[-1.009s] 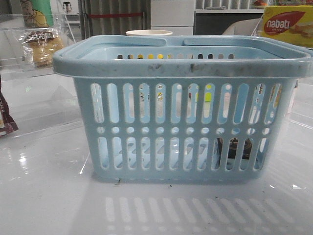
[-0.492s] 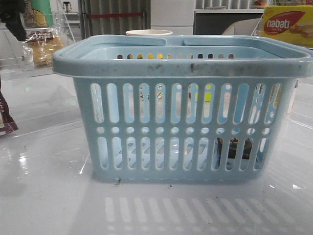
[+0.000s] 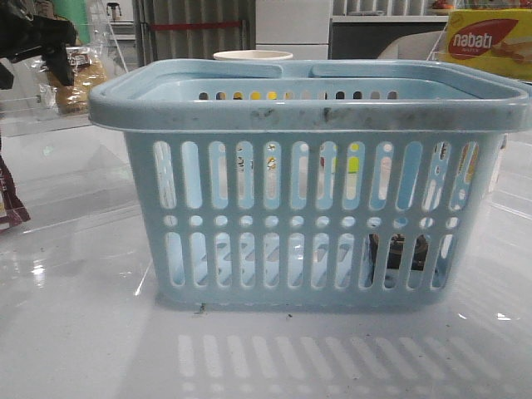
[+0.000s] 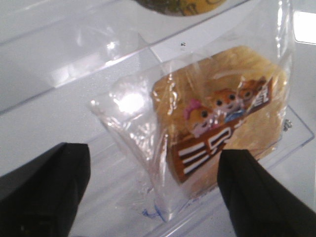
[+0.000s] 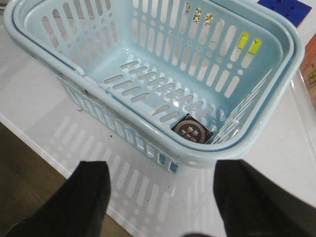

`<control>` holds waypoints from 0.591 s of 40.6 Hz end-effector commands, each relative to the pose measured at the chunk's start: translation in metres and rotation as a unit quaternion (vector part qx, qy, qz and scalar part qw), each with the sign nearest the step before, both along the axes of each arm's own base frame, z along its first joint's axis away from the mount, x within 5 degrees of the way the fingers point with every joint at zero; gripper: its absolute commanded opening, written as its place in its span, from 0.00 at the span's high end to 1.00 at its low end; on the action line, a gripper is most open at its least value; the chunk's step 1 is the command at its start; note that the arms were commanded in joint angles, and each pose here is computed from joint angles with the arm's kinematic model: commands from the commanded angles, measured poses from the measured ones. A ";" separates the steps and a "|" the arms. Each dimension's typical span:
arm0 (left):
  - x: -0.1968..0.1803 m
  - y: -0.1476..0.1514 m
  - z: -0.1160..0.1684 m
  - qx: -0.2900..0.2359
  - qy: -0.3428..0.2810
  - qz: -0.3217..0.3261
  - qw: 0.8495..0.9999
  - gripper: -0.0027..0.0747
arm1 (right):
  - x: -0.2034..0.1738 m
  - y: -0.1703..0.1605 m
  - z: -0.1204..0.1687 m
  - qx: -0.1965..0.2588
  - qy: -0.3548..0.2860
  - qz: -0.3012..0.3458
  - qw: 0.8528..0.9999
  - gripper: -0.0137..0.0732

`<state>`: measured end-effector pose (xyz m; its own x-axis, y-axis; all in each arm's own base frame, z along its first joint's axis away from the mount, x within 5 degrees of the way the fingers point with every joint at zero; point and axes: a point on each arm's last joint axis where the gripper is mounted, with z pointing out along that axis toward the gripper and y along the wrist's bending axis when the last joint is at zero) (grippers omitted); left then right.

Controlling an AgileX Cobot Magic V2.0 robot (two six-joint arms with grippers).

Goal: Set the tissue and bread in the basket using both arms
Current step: 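Reach the left gripper to the bagged bread on the shelf and grasp it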

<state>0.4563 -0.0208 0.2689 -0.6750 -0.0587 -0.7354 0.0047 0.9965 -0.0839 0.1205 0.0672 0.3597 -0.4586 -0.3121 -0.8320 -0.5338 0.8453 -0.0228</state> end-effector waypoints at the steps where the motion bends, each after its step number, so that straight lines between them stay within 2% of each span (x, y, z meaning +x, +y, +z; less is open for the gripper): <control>1: 0.001 -0.006 0.043 -0.008 -0.096 -0.007 0.995 0.21 | 0.002 0.000 0.014 0.018 -0.046 -0.003 0.999 0.21; 6: 0.004 -0.014 0.039 0.012 -0.103 -0.036 0.994 0.21 | 0.002 0.000 0.014 0.018 -0.046 -0.003 0.999 0.21; 16: 0.010 -0.016 0.025 0.005 -0.095 -0.035 0.995 0.23 | 0.002 0.000 0.014 0.018 -0.046 -0.003 0.999 0.21; 19: 0.010 -0.016 0.025 0.005 -0.092 -0.036 0.995 0.31 | 0.002 0.000 0.014 0.018 -0.046 -0.003 0.999 0.21; 24: 0.009 -0.016 0.026 0.005 -0.088 -0.037 0.995 0.50 | 0.002 0.000 0.014 0.018 -0.046 -0.003 0.999 0.21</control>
